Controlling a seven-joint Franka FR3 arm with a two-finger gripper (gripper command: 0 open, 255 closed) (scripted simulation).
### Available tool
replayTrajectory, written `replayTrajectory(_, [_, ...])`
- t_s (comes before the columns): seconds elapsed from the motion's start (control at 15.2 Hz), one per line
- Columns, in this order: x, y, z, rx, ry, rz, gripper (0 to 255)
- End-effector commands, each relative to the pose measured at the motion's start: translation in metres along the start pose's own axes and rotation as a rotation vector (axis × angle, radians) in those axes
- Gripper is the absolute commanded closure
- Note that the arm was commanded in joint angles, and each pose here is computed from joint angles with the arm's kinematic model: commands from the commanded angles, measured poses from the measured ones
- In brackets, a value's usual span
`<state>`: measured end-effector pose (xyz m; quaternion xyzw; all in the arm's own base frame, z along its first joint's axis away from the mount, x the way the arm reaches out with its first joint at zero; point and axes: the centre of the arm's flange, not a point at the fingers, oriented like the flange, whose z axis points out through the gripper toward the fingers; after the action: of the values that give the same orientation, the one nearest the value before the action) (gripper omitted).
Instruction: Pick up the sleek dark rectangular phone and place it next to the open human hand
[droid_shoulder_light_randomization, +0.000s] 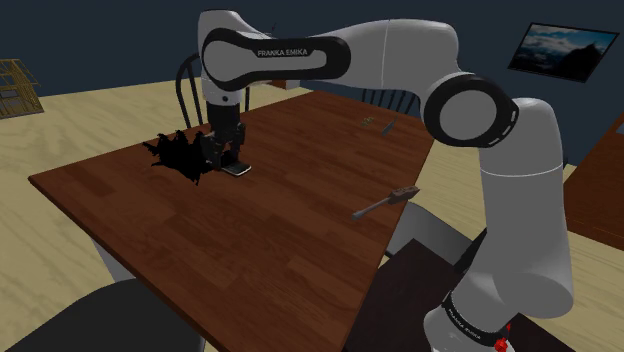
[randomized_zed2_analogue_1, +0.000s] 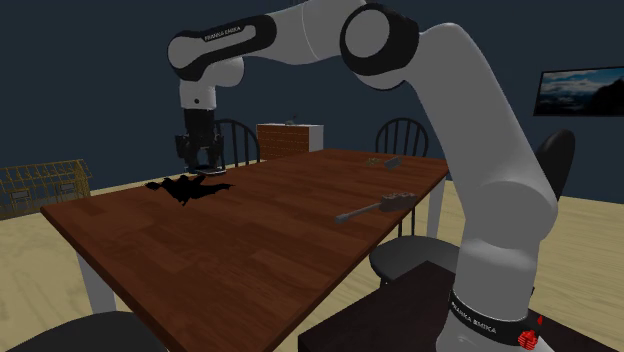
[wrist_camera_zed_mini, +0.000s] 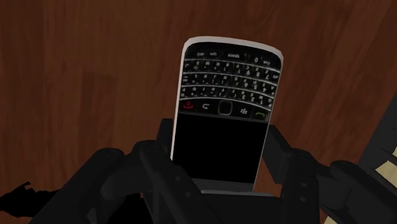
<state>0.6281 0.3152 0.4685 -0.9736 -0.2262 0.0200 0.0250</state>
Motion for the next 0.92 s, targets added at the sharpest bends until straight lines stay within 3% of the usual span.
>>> replayTrajectory(0.0, [0.001,0.000,0.011,0.000,0.001,0.000,255])
replayTrajectory(0.86, [0.003,0.004,0.079,0.000,0.001,0.000,255])
